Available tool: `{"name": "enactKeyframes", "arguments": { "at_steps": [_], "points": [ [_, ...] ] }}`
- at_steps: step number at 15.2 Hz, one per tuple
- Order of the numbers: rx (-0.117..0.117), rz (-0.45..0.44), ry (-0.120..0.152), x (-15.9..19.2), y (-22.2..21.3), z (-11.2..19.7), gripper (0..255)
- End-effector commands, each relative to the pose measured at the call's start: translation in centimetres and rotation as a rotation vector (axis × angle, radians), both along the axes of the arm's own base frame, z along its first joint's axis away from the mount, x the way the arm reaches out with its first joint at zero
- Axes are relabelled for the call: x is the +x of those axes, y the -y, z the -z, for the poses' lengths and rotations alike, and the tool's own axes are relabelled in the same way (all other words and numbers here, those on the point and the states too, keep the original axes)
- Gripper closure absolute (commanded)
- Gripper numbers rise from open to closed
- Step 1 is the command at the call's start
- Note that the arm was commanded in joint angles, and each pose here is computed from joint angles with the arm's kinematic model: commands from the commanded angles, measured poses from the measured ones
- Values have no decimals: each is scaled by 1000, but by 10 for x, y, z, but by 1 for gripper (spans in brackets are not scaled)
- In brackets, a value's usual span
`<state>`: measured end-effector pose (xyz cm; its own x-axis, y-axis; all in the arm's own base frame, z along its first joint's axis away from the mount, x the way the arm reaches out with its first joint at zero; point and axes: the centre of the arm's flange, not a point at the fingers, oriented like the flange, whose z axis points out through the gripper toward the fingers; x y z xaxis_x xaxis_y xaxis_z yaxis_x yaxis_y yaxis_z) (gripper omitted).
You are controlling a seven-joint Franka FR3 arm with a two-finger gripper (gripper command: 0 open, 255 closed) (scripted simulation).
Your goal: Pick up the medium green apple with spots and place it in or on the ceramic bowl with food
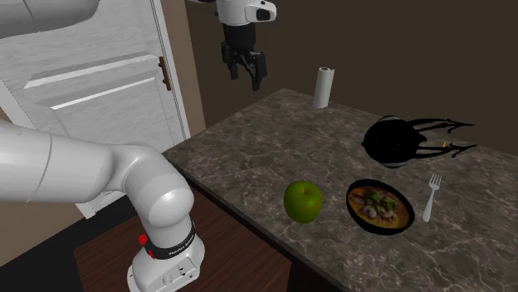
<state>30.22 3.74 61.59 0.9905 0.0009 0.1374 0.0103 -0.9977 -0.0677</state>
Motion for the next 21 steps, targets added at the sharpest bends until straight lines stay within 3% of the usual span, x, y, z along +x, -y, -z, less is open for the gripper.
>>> {"name": "enactKeyframes", "arguments": {
  "at_steps": [1,11,21],
  "points": [
    [0,0,0,0,0,0,0],
    [-83,-540,-96,-15,90,80,0],
    [-167,-1081,-192,14,183,152,0]
  ]
}}
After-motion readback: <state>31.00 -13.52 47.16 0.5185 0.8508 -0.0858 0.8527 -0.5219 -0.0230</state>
